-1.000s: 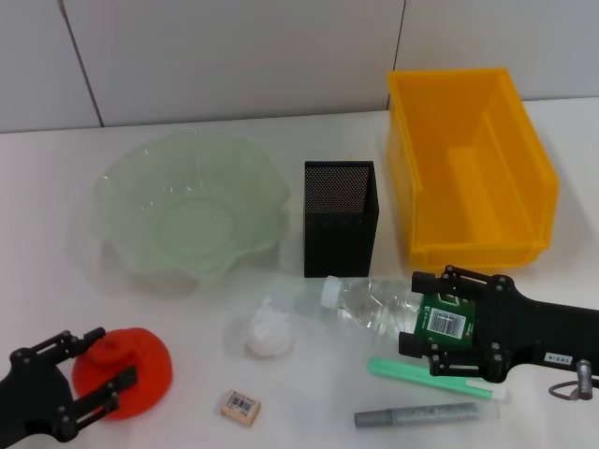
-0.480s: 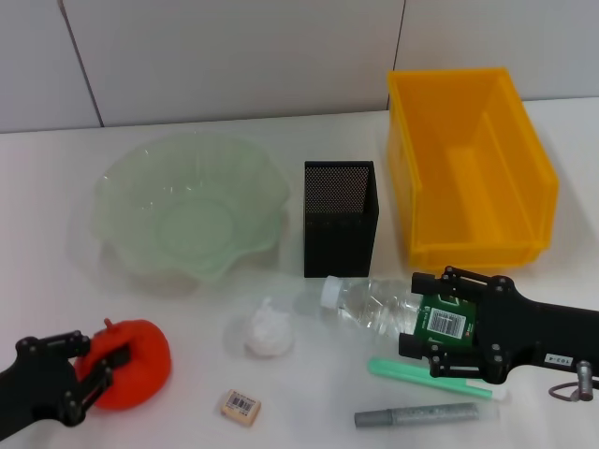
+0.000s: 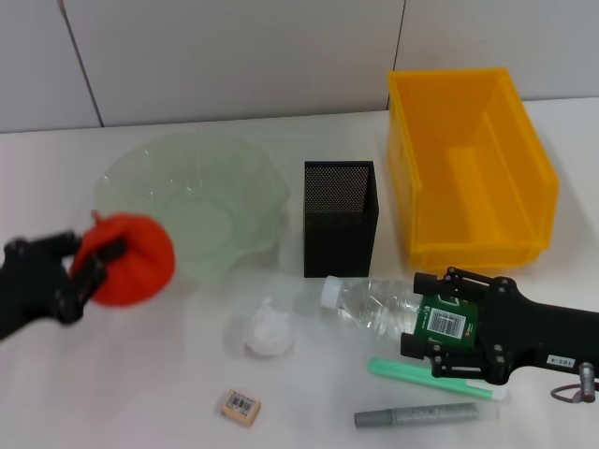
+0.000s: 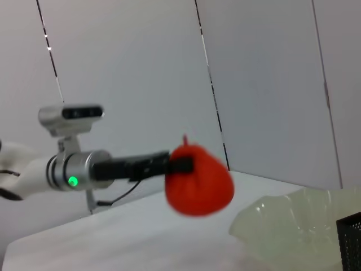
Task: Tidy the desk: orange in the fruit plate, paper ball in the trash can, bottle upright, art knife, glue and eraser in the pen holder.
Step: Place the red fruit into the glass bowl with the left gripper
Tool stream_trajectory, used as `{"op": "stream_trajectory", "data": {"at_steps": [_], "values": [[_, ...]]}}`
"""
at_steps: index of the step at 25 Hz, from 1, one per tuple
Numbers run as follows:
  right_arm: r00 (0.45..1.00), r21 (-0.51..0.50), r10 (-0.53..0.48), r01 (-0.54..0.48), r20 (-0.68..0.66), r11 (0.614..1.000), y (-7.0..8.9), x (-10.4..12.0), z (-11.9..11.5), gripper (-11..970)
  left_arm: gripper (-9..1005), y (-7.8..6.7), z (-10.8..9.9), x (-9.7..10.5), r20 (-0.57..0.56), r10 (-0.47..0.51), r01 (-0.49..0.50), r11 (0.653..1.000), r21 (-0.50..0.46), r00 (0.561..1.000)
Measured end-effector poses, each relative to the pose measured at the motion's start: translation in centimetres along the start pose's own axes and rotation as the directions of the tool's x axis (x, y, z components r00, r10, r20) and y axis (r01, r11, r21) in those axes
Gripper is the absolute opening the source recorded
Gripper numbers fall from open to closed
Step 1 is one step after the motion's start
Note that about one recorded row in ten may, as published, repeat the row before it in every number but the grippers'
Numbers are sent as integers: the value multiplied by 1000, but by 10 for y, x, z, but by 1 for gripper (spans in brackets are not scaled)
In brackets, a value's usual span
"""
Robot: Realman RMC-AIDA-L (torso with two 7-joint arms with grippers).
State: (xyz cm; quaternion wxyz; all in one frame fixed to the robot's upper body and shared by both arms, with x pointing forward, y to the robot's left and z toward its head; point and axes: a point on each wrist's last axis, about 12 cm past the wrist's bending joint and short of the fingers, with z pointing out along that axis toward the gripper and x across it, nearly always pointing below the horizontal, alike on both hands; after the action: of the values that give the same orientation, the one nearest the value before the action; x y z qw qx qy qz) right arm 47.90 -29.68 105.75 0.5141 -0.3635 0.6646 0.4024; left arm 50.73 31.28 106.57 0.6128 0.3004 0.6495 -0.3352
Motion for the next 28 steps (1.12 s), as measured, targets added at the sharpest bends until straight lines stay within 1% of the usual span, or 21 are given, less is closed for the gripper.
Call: {"op": "stream_trajectory", "data": {"at_steps": [2,4,7,9,14,15,16,19,24,28], "values": [[1000,2,1,-1,0,1000,0,0,0,837,142,8,12,-9,18,3,-3,1000,0,1000],[1000,2,2,-2,1,1000,0,0,-1,837,124,18,26,-17,29,-2,3,999,-33,1000],[1000,1,3,-3,2,1000,1,1,-1,836,113,29,43,-23,27,-7,9,996,-88,1000],[1000,1,3,-3,2,1000,1,1,-1,836,106,36,57,-24,2,-4,4,993,-115,1000],[1000,0,3,-3,2,1000,1,1,-1,836,87,43,84,-24,-56,-5,-4,989,-151,998],[1000,0,3,-3,3,1000,1,1,-1,835,81,43,84,-24,-56,-5,-4,989,-151,998],[1000,0,2,-2,3,1000,1,0,-1,835,76,44,91,-23,-76,0,-12,987,-158,997],[1000,-1,1,-1,3,1000,1,0,-1,835,59,43,96,-21,-74,-16,3,985,-172,997],[1000,-2,2,-2,4,1000,1,0,-1,834,181,42,100,-19,-77,-21,7,983,-182,997],[1000,3,11,-11,9,1000,0,-1,-2,834,352,38,97,-19,-56,-21,12,988,-153,998]]}}
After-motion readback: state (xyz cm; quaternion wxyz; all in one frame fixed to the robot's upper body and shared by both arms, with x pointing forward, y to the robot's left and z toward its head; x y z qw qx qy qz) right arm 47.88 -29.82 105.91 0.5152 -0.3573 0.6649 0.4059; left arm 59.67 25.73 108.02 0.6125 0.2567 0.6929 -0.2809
